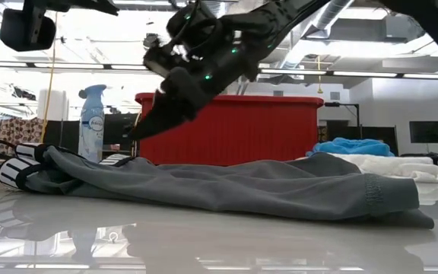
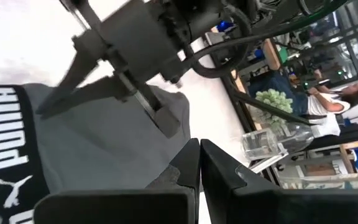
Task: Fold laundry
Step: Fold the gray boxers
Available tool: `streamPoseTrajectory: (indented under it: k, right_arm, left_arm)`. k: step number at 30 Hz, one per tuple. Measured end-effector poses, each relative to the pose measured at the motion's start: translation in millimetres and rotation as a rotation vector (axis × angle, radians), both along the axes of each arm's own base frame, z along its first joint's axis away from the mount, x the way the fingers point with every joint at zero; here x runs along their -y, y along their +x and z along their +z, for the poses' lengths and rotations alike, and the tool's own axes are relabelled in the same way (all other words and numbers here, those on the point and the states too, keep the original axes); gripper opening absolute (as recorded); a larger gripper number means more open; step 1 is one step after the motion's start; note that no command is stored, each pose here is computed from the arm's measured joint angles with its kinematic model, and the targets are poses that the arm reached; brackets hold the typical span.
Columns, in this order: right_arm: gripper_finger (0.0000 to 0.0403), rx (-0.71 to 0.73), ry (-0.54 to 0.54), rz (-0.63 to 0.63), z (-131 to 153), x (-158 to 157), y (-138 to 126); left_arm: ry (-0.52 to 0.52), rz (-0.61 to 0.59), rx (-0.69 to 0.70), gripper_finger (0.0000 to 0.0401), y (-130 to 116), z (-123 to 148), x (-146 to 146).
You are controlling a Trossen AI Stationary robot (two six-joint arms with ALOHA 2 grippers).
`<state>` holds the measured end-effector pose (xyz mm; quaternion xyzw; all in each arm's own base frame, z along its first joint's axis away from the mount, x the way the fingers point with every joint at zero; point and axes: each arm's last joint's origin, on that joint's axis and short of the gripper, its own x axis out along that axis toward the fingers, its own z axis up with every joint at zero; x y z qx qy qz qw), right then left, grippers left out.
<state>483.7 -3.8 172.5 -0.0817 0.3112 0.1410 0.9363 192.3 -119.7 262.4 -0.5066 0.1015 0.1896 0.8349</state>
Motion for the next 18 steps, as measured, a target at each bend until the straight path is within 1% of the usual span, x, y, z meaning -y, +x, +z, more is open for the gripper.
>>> streamPoseTrajectory:
  k: [2, 7, 11, 14, 18]
  right_arm:
    - [0.0013, -0.020, 0.003, 0.002, -5, 1, 6]
    - [0.0013, -0.039, 0.001, -0.002, -9, 7, 14]
    - [0.0013, -0.098, -0.001, -0.021, -20, 14, 11]
    - [0.0013, -0.109, -0.026, -0.071, -22, 25, 9]
    - [0.0013, -0.148, -0.053, -0.198, -25, 48, 5]
  left_arm:
    - [-0.013, 0.003, 0.002, 0.0000, 0, 0, 0]
    - [0.001, 0.009, -0.014, 0.0000, -1, -2, 0]
    - [0.014, 0.013, -0.030, 0.0000, -2, -3, -1]
    - [0.021, 0.019, -0.031, 0.0000, -2, -4, -1]
    - [0.034, 0.020, -0.040, 0.0000, -3, -4, -2]
